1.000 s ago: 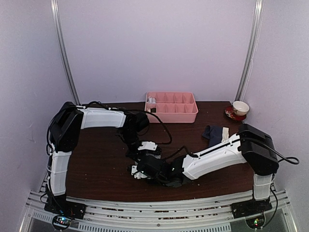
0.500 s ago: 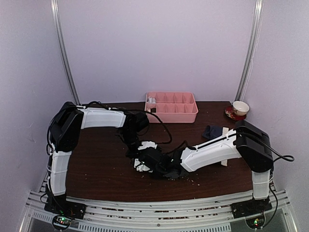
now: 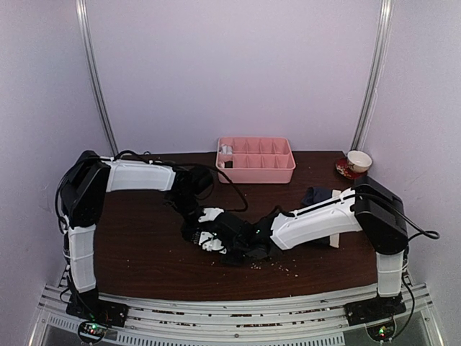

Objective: Roll the underwear
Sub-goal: Roll the underwear at the center of the board.

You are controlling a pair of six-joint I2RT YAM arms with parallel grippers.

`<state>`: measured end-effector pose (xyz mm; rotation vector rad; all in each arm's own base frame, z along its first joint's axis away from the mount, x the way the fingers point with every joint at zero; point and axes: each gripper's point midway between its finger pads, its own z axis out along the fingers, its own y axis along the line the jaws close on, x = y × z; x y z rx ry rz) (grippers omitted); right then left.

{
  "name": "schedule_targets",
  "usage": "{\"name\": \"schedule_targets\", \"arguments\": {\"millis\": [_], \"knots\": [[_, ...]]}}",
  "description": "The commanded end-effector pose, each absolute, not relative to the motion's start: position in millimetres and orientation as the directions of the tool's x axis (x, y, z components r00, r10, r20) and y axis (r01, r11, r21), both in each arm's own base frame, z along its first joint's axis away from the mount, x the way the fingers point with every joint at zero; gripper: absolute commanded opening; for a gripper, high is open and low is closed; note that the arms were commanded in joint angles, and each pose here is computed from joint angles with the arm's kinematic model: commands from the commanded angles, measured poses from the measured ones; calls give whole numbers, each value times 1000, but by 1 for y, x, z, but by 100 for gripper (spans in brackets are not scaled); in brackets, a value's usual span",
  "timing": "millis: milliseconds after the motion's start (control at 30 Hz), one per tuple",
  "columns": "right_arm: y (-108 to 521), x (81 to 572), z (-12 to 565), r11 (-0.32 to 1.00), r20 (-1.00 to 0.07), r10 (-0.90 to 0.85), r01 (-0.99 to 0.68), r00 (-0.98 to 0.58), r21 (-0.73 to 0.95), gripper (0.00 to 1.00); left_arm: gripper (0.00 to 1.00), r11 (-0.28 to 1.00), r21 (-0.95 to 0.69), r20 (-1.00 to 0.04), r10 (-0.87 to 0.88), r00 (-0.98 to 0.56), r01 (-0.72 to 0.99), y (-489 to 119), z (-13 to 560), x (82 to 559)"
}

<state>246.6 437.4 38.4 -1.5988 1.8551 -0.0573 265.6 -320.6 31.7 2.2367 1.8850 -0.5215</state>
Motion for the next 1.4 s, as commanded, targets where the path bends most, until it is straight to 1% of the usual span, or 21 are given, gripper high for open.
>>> {"name": "schedule_targets", "arguments": {"millis": [0,100,200,267,500,567,733,900,1067,1233,1367], "knots": [[422,243,27,286,-453,-883,-907,-124,-309,0,74,-168,26,-435,886,163,985,-312,66,278],[422,247,27,305,-464,-871,-916,-159,-259,0,81,-154,99,-486,855,183,983,-306,85,284],[422,250,25,327,-473,-858,-924,-202,-199,0,83,-164,173,-522,821,232,971,-300,96,283],[425,252,25,339,-485,-842,-931,-235,-138,0,86,-175,226,-535,799,273,958,-294,99,281],[432,257,25,357,-465,-824,-934,-323,15,0,88,-229,313,-538,758,370,922,-281,81,264],[434,259,21,367,-446,-819,-927,-360,76,0,87,-229,382,-542,729,418,895,-282,83,265],[434,267,8,416,-390,-782,-873,-486,253,0,86,-208,519,-514,699,497,829,-282,84,270],[428,283,0,478,-362,-728,-809,-583,342,0,84,-223,598,-454,697,555,770,-288,73,270],[421,293,-7,511,-333,-703,-772,-628,378,0,82,-228,629,-426,698,575,743,-297,64,274],[420,296,-10,512,-328,-703,-769,-631,383,0,80,-227,654,-401,704,586,721,-308,61,281],[419,298,-10,512,-328,-703,-769,-631,383,0,76,-223,663,-369,733,571,715,-314,55,291]]}}
